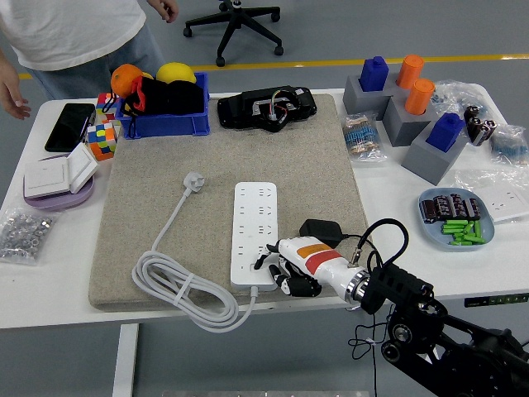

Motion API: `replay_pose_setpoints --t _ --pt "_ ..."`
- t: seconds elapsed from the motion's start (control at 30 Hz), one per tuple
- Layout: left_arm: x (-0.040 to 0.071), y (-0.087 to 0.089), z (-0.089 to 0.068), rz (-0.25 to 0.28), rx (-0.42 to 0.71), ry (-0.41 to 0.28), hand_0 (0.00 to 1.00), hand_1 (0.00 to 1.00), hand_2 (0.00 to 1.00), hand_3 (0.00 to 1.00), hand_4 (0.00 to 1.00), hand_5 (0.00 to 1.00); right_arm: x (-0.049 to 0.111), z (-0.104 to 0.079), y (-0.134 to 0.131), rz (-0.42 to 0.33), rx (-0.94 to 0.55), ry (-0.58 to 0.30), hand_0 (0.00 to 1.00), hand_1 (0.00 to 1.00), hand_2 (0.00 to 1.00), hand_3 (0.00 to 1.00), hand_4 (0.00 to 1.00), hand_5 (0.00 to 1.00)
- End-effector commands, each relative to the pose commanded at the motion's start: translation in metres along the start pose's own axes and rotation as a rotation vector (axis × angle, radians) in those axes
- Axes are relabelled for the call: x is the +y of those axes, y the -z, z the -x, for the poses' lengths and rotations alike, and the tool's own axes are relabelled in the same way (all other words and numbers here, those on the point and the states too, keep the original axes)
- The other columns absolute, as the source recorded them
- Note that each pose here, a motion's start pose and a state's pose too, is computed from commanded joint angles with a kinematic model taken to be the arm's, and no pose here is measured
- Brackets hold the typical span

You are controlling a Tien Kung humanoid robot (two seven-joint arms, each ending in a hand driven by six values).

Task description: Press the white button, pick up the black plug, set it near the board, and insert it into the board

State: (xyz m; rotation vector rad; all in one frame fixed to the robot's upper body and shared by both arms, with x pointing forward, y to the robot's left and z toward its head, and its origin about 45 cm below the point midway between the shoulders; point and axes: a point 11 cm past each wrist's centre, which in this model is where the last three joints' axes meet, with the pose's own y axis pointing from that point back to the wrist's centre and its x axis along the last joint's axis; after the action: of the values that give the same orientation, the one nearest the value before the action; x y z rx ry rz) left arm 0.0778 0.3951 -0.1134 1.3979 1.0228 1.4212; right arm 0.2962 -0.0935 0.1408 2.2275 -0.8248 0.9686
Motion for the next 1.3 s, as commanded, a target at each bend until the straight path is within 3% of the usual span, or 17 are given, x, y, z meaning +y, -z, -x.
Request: replay_pose_setpoints --t 0.27,0.37,0.47,0.5,0.67,0.7,0.73,0.87,0.9,1.27,1.3 --pt "0.0 -0.001 0.0 0.003 -0.002 0.001 0.466 0.496 0.512 0.578 0.59 0.265 0.006 -0.03 0.022 -0.081 -0.072 -0.103 0.002 0.002 0.092 0.59 0.338 0.002" --pt "0.0 -0.001 0.001 0.003 0.0 0.003 0.467 0.496 0.512 0.578 0.59 0.263 0.013 -0.049 0.024 -0.123 -0.113 -0.195 0.002 0.002 0.111 0.603 0.332 0.002" --pt "0.0 0.001 0.001 0.0 0.004 0.002 0.467 0.496 0.512 0.578 0.59 0.263 0.021 -0.068 0.013 -0.108 -0.144 -0.281 0.002 0.002 0.111 0.603 0.332 0.002" --pt "0.0 0.001 0.001 0.0 0.005 0.002 0.466 0.496 0.512 0.579 0.59 0.264 0.023 -0.072 0.009 -0.093 -0.15 -0.295 0.267 0.242 0.294 0.616 0.565 0.101" --pt "0.0 0.001 0.001 -0.001 0.002 0.003 0.466 0.496 0.512 0.579 0.59 0.264 0.032 -0.089 -0.022 -0.001 -0.257 -0.355 0.267 0.242 0.294 0.616 0.565 0.101" --pt "0.0 0.001 0.002 -0.001 0.001 0.003 0.466 0.496 0.512 0.578 0.591 0.26 0.034 -0.092 -0.028 0.01 -0.282 -0.368 0.652 0.601 0.565 0.663 0.754 0.114" --pt "0.0 0.001 0.002 -0.001 0.001 0.004 0.466 0.496 0.512 0.578 0.591 0.26 0.035 -0.093 -0.034 0.02 -0.308 -0.376 0.652 0.601 0.565 0.663 0.754 0.114" --pt "0.0 0.0 0.003 0.001 0.003 0.005 0.466 0.496 0.512 0.578 0.591 0.26 0.039 -0.093 -0.053 0.067 -0.375 -0.369 0.652 0.601 0.565 0.663 0.754 0.114" --pt "0.0 0.0 0.003 0.001 0.002 0.005 0.466 0.496 0.513 0.579 0.592 0.26 0.04 -0.092 -0.059 0.087 -0.38 -0.359 0.793 0.767 0.736 0.764 0.95 0.223" --pt "0.0 -0.001 0.002 0.0 -0.001 0.004 0.466 0.496 0.511 0.579 0.592 0.26 0.035 -0.067 -0.087 0.193 -0.351 -0.268 0.812 0.812 0.784 0.777 0.998 0.235" --pt "0.0 -0.001 0.002 -0.001 -0.001 0.004 0.466 0.496 0.513 0.579 0.593 0.262 0.033 -0.065 -0.088 0.194 -0.352 -0.263 0.845 0.825 0.793 0.777 0.994 0.19"
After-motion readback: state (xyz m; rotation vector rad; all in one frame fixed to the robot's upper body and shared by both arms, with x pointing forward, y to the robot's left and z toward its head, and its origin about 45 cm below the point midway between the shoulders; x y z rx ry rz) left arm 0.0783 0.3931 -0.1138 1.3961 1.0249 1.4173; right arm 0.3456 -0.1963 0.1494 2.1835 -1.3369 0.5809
